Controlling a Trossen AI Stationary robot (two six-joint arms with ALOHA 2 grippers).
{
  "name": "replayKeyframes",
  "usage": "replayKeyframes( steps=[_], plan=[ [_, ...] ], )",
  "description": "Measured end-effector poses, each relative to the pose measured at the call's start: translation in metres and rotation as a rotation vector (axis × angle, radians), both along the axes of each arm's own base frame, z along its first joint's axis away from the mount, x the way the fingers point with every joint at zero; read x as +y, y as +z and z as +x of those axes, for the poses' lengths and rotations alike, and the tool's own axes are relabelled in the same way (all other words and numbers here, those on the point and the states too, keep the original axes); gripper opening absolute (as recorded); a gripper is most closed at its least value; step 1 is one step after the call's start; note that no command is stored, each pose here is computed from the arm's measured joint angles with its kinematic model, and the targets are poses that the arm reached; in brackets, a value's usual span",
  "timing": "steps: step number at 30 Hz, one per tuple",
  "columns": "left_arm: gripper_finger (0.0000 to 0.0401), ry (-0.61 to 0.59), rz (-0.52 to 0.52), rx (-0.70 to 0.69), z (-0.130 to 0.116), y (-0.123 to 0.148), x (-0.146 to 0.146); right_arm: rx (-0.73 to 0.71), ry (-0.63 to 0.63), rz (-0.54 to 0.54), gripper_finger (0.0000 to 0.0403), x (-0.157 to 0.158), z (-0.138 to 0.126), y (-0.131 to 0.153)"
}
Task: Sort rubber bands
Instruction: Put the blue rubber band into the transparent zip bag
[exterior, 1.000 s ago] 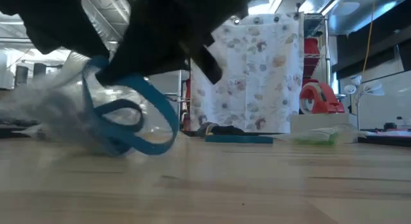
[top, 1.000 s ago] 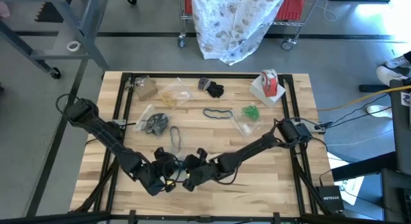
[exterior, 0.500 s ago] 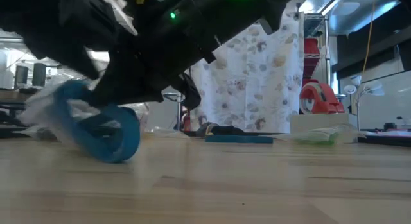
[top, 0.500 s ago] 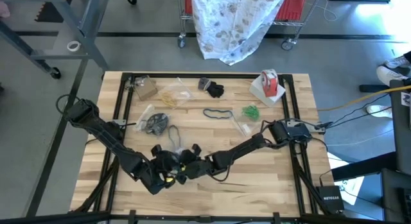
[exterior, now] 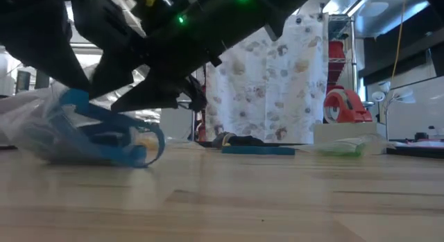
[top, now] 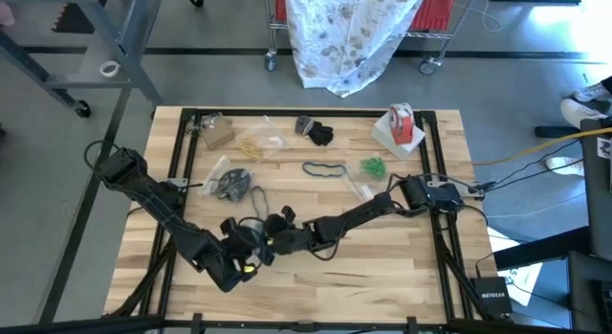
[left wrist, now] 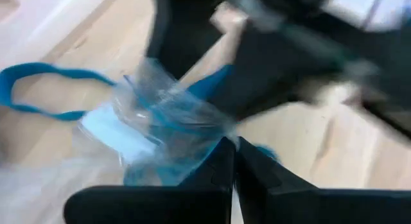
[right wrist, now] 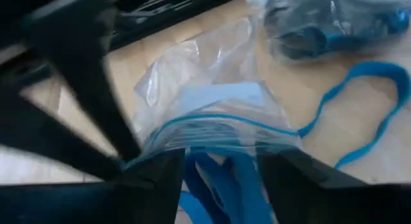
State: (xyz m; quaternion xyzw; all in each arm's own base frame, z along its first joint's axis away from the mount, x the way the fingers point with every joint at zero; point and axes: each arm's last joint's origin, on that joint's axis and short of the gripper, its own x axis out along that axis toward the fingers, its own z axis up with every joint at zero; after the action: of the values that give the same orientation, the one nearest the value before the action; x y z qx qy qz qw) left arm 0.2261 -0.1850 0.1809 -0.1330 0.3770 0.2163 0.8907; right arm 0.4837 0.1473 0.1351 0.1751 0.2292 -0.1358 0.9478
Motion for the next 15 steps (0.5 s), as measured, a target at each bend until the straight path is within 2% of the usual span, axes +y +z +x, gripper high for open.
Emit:
replayKeyframes(
  steps=[5, 10, 15],
  plan=[
    [0.0001, 0.021, -0.016, 0.004, 0.000, 0.000, 0.001, 0.030, 0.089, -0.058, 0.0212, 0.003, -0.002, 0.003],
    [0.0001, 0.026, -0.004, -0.001, 0.000, 0.000, 0.002, 0.070, 0.110, -0.098, 0.0215, 0.001, -0.006, 0.013],
    [0.0001, 0.026, -0.001, 0.000, 0.000, 0.000, 0.002, 0.124, 0.199, -0.107, 0.0216, 0.002, -0.014, 0.030]
  ],
)
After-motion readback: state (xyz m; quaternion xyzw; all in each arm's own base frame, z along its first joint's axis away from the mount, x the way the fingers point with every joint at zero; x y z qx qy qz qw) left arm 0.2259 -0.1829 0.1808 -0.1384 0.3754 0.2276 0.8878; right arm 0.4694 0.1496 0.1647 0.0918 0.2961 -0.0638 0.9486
